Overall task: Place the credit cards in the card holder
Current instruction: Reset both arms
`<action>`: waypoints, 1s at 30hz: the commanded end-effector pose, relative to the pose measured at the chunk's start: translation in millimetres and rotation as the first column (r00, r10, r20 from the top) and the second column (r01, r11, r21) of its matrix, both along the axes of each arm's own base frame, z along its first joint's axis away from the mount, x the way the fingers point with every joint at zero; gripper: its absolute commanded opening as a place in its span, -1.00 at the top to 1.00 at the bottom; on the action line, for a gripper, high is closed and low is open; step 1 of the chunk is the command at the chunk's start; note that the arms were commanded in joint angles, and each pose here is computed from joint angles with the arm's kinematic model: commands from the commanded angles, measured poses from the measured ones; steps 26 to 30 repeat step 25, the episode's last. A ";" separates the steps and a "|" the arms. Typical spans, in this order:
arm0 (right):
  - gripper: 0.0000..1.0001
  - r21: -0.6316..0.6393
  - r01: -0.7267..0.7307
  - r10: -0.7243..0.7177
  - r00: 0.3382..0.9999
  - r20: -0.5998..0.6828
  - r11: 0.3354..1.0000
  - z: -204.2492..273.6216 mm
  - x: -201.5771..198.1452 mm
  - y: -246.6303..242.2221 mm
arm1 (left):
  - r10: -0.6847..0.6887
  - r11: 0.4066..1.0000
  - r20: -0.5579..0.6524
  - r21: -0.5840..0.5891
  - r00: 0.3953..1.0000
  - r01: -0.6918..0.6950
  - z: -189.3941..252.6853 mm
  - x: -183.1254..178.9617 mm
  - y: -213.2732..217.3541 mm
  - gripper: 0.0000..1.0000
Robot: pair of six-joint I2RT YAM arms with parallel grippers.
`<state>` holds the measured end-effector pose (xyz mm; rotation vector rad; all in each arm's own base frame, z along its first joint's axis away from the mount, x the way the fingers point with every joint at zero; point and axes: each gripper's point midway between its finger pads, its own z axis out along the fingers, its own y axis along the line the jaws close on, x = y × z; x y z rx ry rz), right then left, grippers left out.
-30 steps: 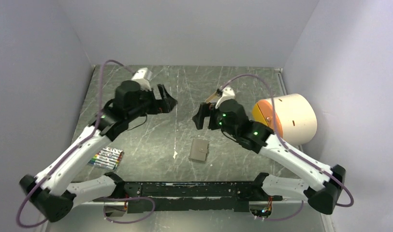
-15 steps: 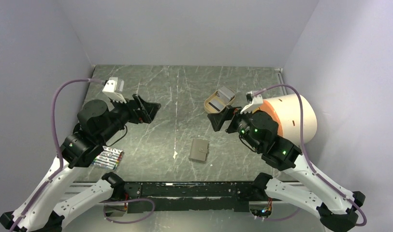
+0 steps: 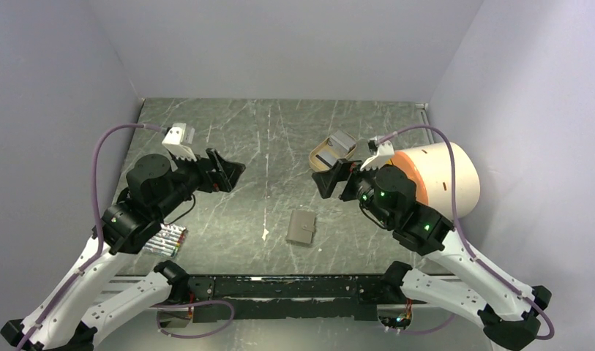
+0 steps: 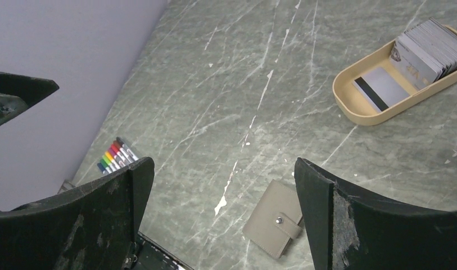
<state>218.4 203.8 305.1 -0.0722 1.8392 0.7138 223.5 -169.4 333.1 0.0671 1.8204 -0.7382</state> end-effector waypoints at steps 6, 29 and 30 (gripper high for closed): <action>-0.99 0.006 0.020 -0.020 1.000 -0.009 1.000 -7.0 3.4 -0.3 | 0.003 1.000 0.012 -0.018 1.000 -0.003 -7.3 0.1 0.3 -0.98; -0.99 -0.045 0.076 -0.076 0.997 0.022 0.996 8.3 13.1 -9.3 | -0.012 1.000 0.023 -0.001 1.000 0.012 -8.9 2.8 -3.1 -0.98; -0.99 -0.045 0.076 -0.076 0.997 0.022 0.996 8.3 13.1 -9.3 | -0.012 1.000 0.023 -0.001 1.000 0.012 -8.9 2.8 -3.1 -0.98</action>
